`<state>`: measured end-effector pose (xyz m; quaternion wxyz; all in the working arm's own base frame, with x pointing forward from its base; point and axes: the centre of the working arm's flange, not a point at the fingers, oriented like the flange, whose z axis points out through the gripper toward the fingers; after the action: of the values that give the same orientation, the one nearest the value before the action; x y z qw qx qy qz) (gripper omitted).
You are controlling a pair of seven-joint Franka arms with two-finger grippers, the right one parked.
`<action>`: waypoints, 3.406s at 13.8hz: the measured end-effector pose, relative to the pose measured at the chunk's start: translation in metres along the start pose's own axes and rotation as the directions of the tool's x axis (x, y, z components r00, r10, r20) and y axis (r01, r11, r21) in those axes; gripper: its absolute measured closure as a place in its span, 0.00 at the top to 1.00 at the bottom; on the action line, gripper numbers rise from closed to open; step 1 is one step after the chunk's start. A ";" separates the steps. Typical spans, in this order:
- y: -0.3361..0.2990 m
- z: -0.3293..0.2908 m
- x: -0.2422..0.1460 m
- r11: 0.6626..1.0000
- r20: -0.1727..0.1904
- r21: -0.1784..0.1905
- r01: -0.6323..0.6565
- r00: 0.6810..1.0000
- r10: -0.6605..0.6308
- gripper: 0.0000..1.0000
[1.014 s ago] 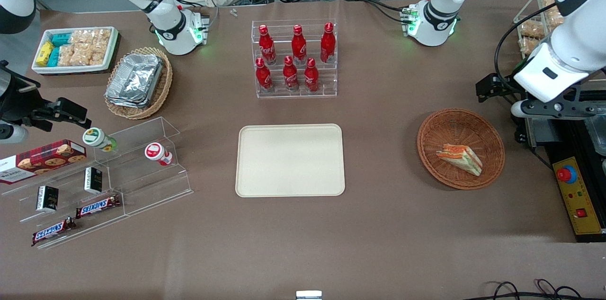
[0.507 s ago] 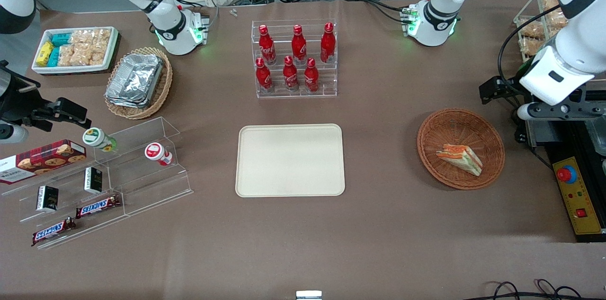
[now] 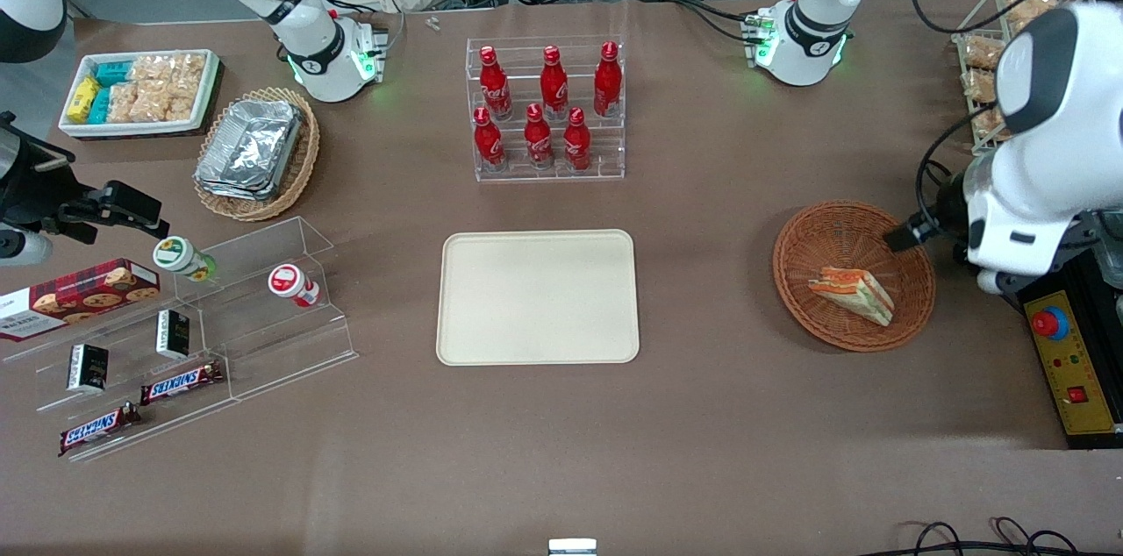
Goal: Place sandwich from basket to tray
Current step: 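Move the left gripper over the wicker basket toward the wrapped sandwich, then lower the left gripper and grasp the wrapped sandwich, then lift the sandwich and carry it with the left gripper over the cream tray, then lower the sandwich onto the tray and open the left gripper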
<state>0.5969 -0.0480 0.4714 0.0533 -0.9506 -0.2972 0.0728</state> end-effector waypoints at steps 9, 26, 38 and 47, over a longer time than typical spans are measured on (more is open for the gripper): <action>0.004 0.189 0.038 0.951 0.040 0.013 0.308 0.951 -0.308 1.00; 0.036 0.007 -0.033 0.993 0.108 -0.020 0.120 0.987 -0.117 0.20; 0.280 0.119 -0.288 0.795 -0.085 -0.011 -0.606 0.793 0.603 0.20; 0.320 0.242 -0.269 0.809 -0.147 -0.046 -0.586 0.805 0.574 0.19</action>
<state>0.5156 -0.4493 0.2156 0.0049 -0.9999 0.0087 0.0120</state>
